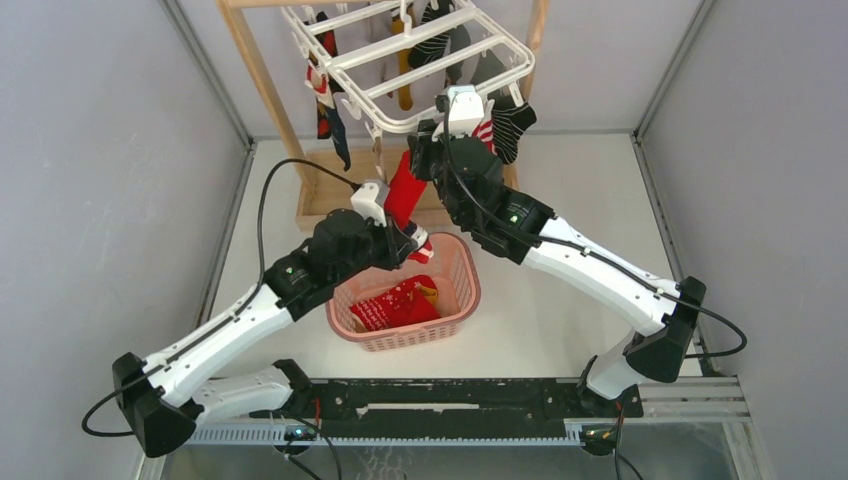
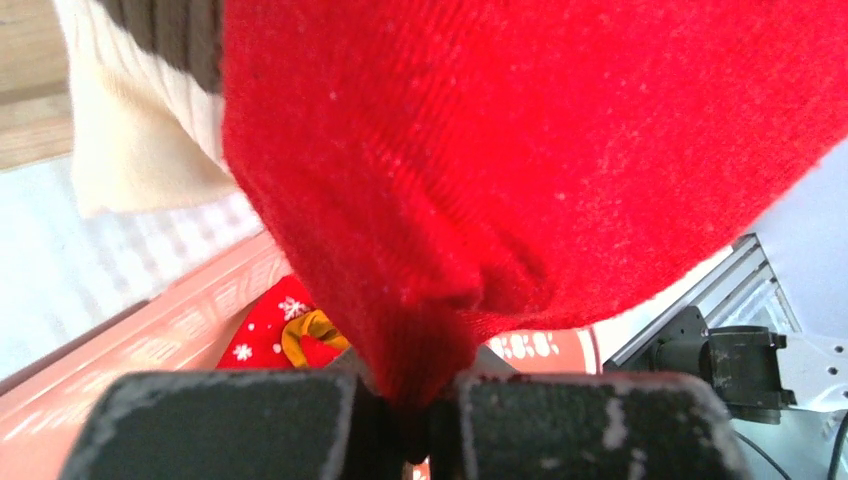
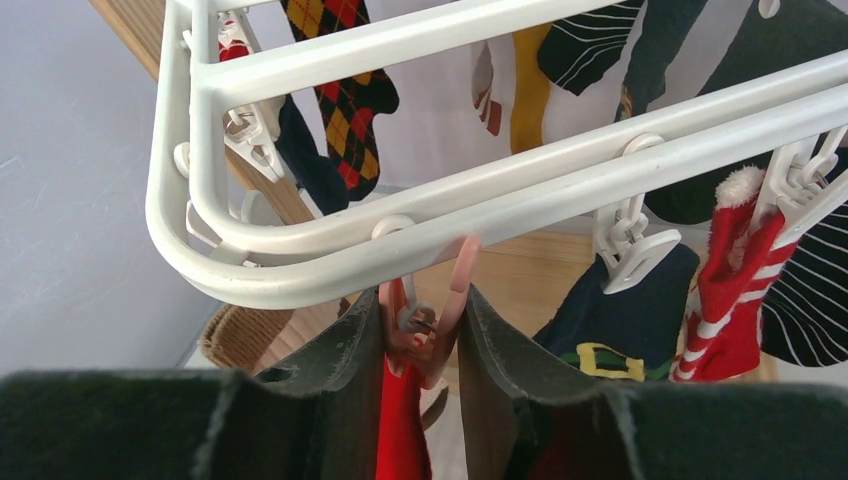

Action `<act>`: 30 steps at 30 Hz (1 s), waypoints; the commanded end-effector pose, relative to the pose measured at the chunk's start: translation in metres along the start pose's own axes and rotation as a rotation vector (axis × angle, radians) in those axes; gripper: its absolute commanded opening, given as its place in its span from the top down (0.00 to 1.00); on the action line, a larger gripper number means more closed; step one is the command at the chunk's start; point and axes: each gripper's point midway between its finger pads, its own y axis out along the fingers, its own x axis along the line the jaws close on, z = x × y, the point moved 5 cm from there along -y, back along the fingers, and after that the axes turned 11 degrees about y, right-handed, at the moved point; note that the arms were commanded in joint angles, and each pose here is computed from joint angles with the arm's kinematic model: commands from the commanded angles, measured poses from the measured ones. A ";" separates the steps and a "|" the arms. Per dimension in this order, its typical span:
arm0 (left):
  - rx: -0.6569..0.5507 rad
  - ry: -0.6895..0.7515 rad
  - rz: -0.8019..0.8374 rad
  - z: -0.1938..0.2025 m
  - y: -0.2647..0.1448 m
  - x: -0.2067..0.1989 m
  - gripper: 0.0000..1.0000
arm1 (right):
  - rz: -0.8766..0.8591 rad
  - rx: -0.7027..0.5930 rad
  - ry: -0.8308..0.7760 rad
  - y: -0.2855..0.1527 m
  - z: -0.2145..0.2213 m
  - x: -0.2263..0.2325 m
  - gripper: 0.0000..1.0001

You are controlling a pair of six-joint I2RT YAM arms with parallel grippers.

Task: Remove the socks clipped to the hanger
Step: Remove the sock from the hanger, then place the sock in the bin.

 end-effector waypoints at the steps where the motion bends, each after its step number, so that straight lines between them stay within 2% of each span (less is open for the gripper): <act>1: 0.022 -0.013 -0.025 0.016 -0.008 0.007 0.98 | -0.038 -0.069 0.075 -0.010 -0.036 0.005 0.84; 15: 0.057 -0.030 -0.004 0.030 -0.027 0.008 0.97 | -0.052 -0.056 0.094 -0.014 -0.035 0.002 0.81; 18: 0.091 -0.026 0.009 0.037 -0.030 0.008 0.97 | -0.059 -0.048 0.091 -0.015 -0.031 0.000 0.76; 23: 0.155 -0.029 0.023 0.050 -0.031 0.008 0.97 | -0.068 -0.038 0.093 -0.016 -0.026 -0.002 0.62; 30: 0.233 -0.034 0.048 0.070 -0.032 0.007 0.94 | -0.069 -0.026 0.088 -0.017 -0.021 -0.006 0.55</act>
